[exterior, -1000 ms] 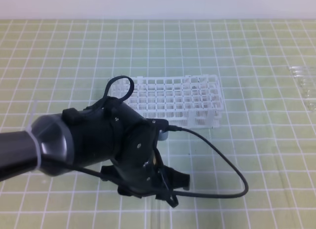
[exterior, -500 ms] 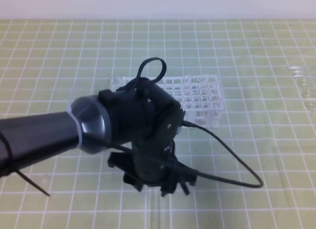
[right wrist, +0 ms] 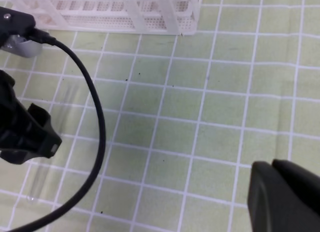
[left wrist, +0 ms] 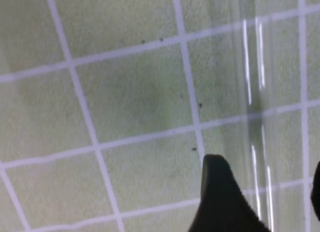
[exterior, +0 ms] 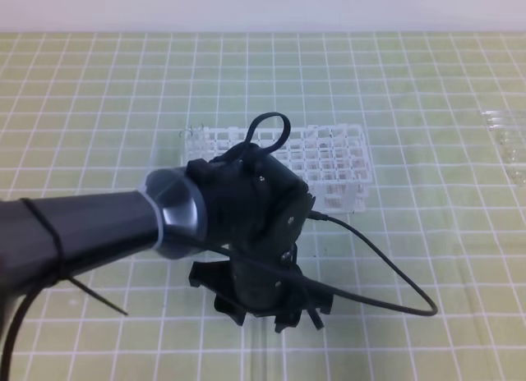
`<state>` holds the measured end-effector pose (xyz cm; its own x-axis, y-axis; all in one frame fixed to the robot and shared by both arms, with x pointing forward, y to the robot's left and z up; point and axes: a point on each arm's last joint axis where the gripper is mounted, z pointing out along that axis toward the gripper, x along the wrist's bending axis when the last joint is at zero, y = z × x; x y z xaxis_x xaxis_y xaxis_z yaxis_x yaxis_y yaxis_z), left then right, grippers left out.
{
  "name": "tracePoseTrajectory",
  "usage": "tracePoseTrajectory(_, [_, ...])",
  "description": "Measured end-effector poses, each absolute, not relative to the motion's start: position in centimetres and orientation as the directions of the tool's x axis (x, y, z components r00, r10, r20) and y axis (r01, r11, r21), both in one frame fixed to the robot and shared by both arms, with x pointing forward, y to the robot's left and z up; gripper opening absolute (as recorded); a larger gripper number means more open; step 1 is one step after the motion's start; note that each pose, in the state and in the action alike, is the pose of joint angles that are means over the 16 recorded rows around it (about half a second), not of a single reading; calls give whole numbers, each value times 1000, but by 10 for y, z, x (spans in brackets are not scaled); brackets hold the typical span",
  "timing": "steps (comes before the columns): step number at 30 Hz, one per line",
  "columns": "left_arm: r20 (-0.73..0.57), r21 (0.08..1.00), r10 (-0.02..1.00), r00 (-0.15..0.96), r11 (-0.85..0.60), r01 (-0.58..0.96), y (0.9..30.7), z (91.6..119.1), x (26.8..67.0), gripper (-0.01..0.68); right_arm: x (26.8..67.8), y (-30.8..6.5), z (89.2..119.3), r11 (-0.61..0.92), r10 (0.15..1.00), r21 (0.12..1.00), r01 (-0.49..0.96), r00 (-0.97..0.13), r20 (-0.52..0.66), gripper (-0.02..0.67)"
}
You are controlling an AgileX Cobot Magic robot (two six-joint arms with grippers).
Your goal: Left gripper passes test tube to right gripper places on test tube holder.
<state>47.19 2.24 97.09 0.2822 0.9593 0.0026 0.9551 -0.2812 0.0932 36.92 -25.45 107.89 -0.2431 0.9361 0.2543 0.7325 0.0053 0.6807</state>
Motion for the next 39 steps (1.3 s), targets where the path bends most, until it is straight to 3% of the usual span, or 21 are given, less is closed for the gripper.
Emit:
tracePoseTrajectory(22, [29, 36, 956, 293, -294, 955, 12, 947, 466, 341, 370, -255, 1079, 6, 936, 685, 729, -244, 252, -16])
tracePoseTrajectory(39, [71, 53, 948, 309, -313, 948, 11, 946, 464, 243, 369, -254, 1079, 7, 936, 681, 732, -245, 253, -16])
